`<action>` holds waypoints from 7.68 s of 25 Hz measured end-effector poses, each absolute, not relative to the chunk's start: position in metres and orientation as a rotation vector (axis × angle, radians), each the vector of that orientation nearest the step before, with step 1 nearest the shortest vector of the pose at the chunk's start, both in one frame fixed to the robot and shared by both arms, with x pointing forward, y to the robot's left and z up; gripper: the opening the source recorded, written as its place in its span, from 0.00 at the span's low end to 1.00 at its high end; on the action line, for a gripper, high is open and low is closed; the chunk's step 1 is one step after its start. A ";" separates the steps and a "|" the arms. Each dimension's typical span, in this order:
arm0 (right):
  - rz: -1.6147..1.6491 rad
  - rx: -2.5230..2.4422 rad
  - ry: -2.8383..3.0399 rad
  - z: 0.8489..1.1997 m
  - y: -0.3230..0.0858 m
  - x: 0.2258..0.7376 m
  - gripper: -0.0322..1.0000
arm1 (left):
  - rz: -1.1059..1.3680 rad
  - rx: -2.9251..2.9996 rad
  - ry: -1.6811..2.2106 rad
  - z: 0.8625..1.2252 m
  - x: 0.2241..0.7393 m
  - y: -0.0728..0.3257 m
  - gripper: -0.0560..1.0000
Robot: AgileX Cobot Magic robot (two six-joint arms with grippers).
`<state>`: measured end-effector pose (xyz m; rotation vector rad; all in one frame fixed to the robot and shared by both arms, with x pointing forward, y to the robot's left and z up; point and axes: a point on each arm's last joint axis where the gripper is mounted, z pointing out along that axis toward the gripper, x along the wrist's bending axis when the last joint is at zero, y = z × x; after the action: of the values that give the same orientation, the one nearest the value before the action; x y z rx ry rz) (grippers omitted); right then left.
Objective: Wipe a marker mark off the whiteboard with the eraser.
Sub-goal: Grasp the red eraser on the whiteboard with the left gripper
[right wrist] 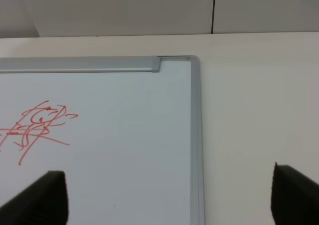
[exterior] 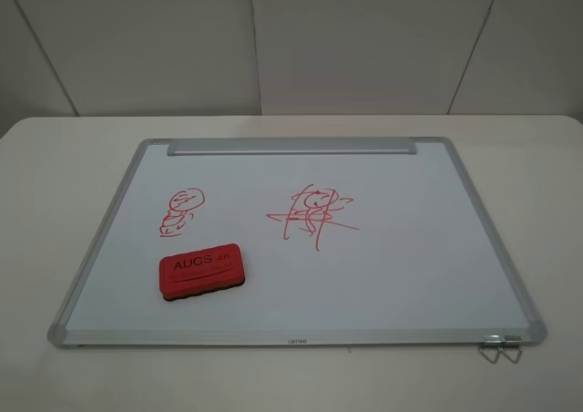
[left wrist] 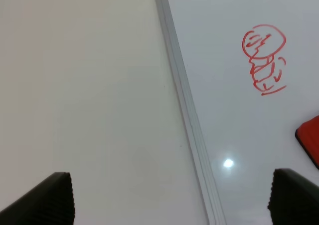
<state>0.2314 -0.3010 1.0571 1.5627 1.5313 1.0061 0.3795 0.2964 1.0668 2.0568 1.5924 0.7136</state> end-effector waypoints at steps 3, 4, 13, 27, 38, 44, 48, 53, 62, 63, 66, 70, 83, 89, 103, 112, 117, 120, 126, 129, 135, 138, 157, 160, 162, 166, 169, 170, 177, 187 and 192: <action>1.006 1.563 1.531 1.057 -0.301 0.231 0.73 | 0.635 2.120 1.635 1.061 0.417 0.295 0.79; 1.006 1.563 1.531 1.057 -0.301 0.231 0.73 | 0.613 2.134 1.646 1.060 0.429 0.295 0.79; 1.006 1.563 1.531 1.057 -0.301 0.231 0.73 | 0.423 2.381 1.594 1.027 0.513 0.291 0.79; 1.006 1.563 1.531 1.057 -0.301 0.231 0.73 | 0.223 2.854 0.823 0.996 0.518 0.212 0.79; 1.006 1.563 1.531 1.057 -0.301 0.231 0.73 | 0.261 2.958 0.406 0.994 0.492 0.150 0.79; 1.006 1.563 1.531 1.057 -0.301 0.231 0.73 | 0.157 2.966 0.449 0.976 0.494 0.145 0.79; 1.006 1.563 1.531 1.057 -0.301 0.231 0.73 | 0.135 2.962 0.462 0.972 0.494 0.143 0.79; 1.006 1.563 1.531 1.057 -0.301 0.231 0.73 | 0.123 2.965 0.465 0.972 0.493 0.143 0.79; 1.006 1.563 1.531 1.057 -0.301 0.231 0.73 | 0.045 2.978 0.491 0.964 0.486 0.146 0.79; 1.006 1.563 1.531 1.057 -0.301 0.231 0.73 | 0.035 2.989 0.491 0.960 0.483 0.148 0.79; 1.006 1.563 1.531 1.057 -0.301 0.231 0.73 | 0.040 3.017 0.476 0.949 0.477 0.154 0.79; 1.006 1.563 1.531 1.057 -0.301 0.231 0.73 | 0.069 3.014 0.468 0.942 0.475 0.156 0.79; 1.006 1.563 1.531 1.057 -0.301 0.231 0.73 | 0.110 2.978 0.494 0.925 0.468 0.160 0.79; 1.006 1.563 1.531 1.057 -0.301 0.231 0.73 | 0.160 2.933 0.552 0.922 0.470 0.159 0.79; 1.006 1.563 1.531 1.057 -0.301 0.231 0.73 | 0.141 2.956 0.428 0.894 0.462 0.129 0.79; 1.006 1.563 1.531 1.057 -0.301 0.231 0.73 | 0.191 2.926 0.428 0.890 0.467 0.126 0.79; 1.006 1.563 1.531 1.057 -0.301 0.231 0.73 | 0.199 2.918 0.436 0.893 0.467 0.126 0.79; 1.006 1.563 1.531 1.057 -0.301 0.231 0.73 | 0.214 2.905 0.433 0.898 0.467 0.126 0.79; 1.006 1.563 1.531 1.057 -0.301 0.231 0.73 | 0.226 2.908 0.414 0.907 0.465 0.128 0.79; 1.006 1.563 1.531 1.057 -0.301 0.231 0.73 | 0.236 2.922 0.387 0.908 0.465 0.129 0.79; 1.006 1.563 1.531 1.057 -0.301 0.231 0.73 | 0.274 2.915 0.356 0.916 0.473 0.125 0.79; 1.006 1.563 1.531 1.057 -0.301 0.231 0.73 | 0.298 2.897 0.354 0.922 0.478 0.120 0.79; 1.006 1.563 1.531 1.057 -0.301 0.231 0.73 | 0.245 2.959 0.275 0.902 0.482 0.118 0.79; 1.006 1.563 1.531 1.057 -0.301 0.231 0.73 | 0.249 2.957 0.270 0.902 0.482 0.118 0.79; 1.006 1.563 1.531 1.057 -0.301 0.231 0.73 | 0.250 2.958 0.266 0.902 0.482 0.118 0.79; 1.006 1.563 1.531 1.057 -0.301 0.231 0.73 | 0.250 2.958 0.262 0.902 0.482 0.118 0.79; 1.006 1.563 1.531 1.057 -0.301 0.231 0.73 | 0.250 2.958 0.262 0.902 0.482 0.118 0.79; 1.006 1.563 1.531 1.057 -0.301 0.231 0.73 | 0.250 2.958 0.262 0.902 0.482 0.118 0.79; 1.006 1.563 1.531 1.057 -0.301 0.231 0.73 | 0.239 2.966 0.263 0.899 0.483 0.117 0.79; 1.006 1.563 1.531 1.057 -0.301 0.231 0.73 | 0.213 2.985 0.264 0.888 0.483 0.117 0.79; 1.006 1.563 1.531 1.057 -0.301 0.231 0.73 | 0.235 2.970 0.263 0.889 0.485 0.116 0.79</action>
<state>0.2314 -0.3010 1.0571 1.5627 1.5313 1.0061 0.4847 0.1158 0.8887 2.9698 0.2631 0.2350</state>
